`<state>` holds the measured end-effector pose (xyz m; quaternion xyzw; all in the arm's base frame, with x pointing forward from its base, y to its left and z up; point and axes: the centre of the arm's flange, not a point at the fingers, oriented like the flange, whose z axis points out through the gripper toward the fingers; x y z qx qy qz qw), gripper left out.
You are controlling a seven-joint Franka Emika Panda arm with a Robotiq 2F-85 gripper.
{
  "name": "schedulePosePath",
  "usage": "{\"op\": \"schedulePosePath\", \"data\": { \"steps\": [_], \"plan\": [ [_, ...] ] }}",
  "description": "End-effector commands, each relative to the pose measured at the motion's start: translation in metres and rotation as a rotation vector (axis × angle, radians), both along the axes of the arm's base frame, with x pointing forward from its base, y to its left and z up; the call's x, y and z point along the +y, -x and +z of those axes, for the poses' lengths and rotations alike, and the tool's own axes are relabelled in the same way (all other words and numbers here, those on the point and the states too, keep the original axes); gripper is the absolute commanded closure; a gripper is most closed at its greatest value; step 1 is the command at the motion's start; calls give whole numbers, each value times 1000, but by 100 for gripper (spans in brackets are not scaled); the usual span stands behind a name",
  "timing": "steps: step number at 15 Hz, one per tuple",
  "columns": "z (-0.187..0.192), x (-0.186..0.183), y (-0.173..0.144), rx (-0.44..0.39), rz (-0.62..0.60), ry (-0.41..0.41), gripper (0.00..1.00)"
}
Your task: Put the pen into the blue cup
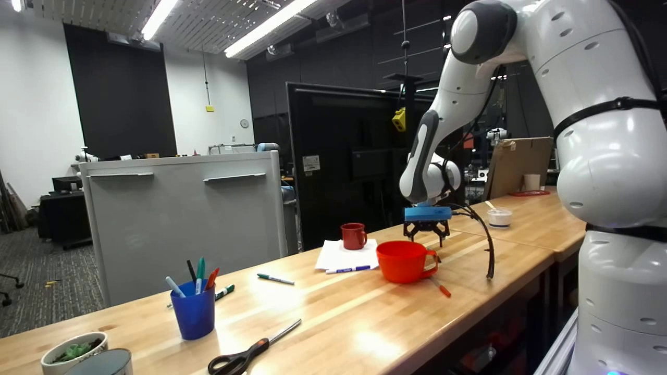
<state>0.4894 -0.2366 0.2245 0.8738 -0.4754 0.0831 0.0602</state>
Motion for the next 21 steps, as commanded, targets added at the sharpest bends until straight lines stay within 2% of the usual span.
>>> {"op": "schedulePosePath", "data": {
  "steps": [1,3,4,6,10,16,18,19,21],
  "plan": [
    [-13,-4,-9,-17,-26,3,0],
    [-19,-6,-12,-23,-40,0,0],
    [-21,-6,-13,-29,-48,-2,25],
    [-20,-6,-14,-39,-56,-7,32],
    [-17,-8,-14,-49,-73,-17,55],
    [-14,-15,-7,-42,-94,-35,98],
    [-14,-17,-5,-38,-96,-34,100],
    [-14,-17,-6,-38,-96,-29,97],
    [-9,-17,-5,-42,-97,-14,97]
  ]
}}
